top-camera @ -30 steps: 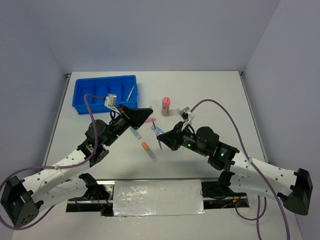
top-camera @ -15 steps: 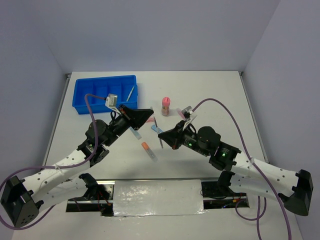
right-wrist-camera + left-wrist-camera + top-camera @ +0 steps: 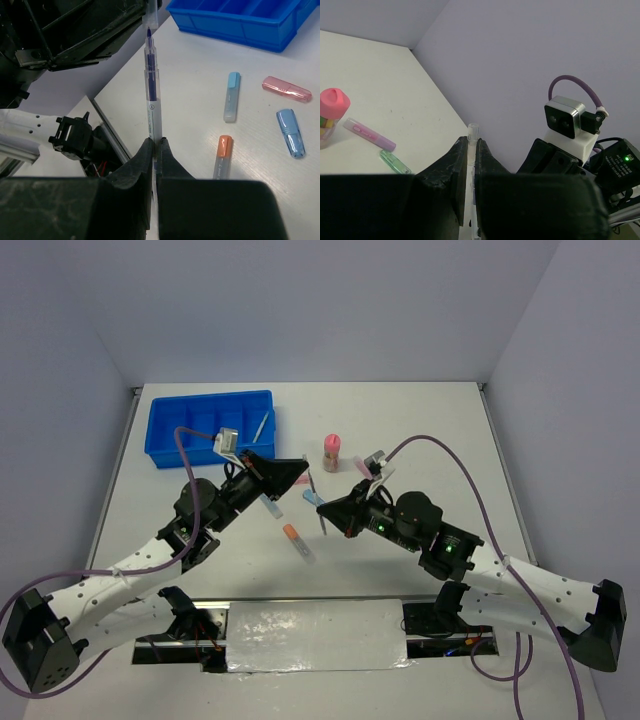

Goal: Sort the stationery into containers
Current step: Close the pen cap on the pen.

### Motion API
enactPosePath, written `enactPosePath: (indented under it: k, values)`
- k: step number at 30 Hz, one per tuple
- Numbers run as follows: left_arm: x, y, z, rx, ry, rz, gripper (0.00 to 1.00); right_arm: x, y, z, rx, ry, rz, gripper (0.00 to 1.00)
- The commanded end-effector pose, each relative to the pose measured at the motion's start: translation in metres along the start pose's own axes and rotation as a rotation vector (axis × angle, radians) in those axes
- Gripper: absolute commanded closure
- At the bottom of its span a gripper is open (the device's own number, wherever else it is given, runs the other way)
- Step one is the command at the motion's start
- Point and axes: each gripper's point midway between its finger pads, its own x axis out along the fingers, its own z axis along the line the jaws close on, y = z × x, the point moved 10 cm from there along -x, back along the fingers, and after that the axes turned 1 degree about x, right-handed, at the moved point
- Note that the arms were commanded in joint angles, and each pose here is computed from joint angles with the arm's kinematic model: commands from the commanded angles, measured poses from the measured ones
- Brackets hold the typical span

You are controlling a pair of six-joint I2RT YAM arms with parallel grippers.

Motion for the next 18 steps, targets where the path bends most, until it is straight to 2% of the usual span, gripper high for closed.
enactPosePath:
  k: [1,18]
  values:
    - [0.0,-0.003,-0.003,0.015,0.045,-0.028,1.0,0.0,-0.021,0.013,-0.011,-0.026,-0.069,1.0]
    - [-0.003,0.003,-0.003,-0.029,0.079,-0.002,1.0,0.008,-0.033,0.015,-0.021,0.019,-0.106,1.0]
